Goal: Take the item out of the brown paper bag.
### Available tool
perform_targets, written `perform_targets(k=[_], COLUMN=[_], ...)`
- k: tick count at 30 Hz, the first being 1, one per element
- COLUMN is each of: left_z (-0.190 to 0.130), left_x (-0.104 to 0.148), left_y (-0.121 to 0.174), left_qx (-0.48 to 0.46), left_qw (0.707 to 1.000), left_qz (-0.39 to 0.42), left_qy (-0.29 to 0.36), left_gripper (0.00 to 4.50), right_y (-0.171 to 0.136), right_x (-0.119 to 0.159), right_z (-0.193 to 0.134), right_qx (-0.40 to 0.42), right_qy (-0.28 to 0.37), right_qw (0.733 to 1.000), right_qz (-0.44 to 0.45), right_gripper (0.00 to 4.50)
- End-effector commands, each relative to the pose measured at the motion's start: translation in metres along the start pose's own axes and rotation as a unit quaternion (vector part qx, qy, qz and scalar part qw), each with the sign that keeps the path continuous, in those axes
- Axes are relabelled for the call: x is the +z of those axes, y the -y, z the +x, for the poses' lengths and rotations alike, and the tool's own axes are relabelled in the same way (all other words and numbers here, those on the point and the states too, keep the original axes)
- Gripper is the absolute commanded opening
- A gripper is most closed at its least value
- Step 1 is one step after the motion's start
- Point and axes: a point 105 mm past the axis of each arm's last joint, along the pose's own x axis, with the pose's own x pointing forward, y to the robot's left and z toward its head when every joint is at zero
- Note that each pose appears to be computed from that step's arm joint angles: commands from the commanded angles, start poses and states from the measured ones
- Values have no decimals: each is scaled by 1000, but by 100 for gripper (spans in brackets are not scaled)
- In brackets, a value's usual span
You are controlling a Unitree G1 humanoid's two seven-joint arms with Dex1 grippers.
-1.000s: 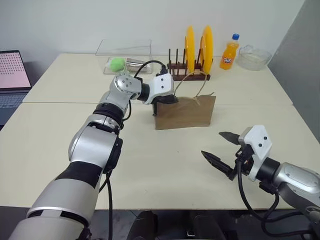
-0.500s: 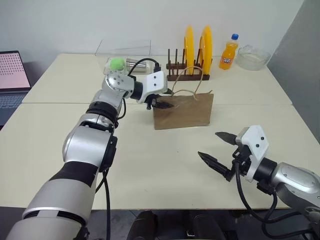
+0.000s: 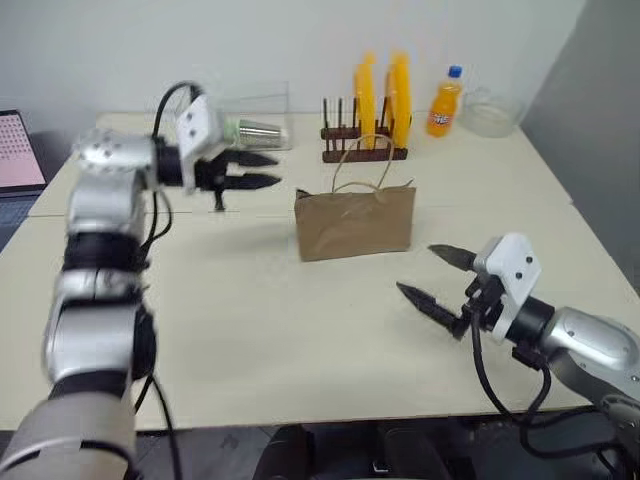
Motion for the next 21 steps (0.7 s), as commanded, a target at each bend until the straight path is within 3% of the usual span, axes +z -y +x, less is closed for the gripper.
perform_targets(k=[1, 4, 8, 14, 21], left_z=[-14, -19, -27, -35, -19], left_x=[21, 8, -1, -13, -9], left_y=[42, 70, 84, 116, 153], left_qx=[19, 74, 177, 221, 126], left_qw=[999, 994, 975, 959, 972], left_qz=[-21, -73, -130, -176, -200], left_qy=[19, 13, 22, 4, 1], left_gripper=[9, 0, 0, 0, 0], right_y=[16, 41, 78, 133, 153], right_x=[13, 16, 20, 41, 22], right_z=[5, 14, 31, 72, 128], right_qx=[-3, -13, -24, -46, 18], right_qy=[29, 25, 7, -5, -113], right_qw=[999, 997, 989, 972, 944], right_qz=[-42, -78, -148, -229, -309], right_gripper=[258, 144, 4, 4, 4])
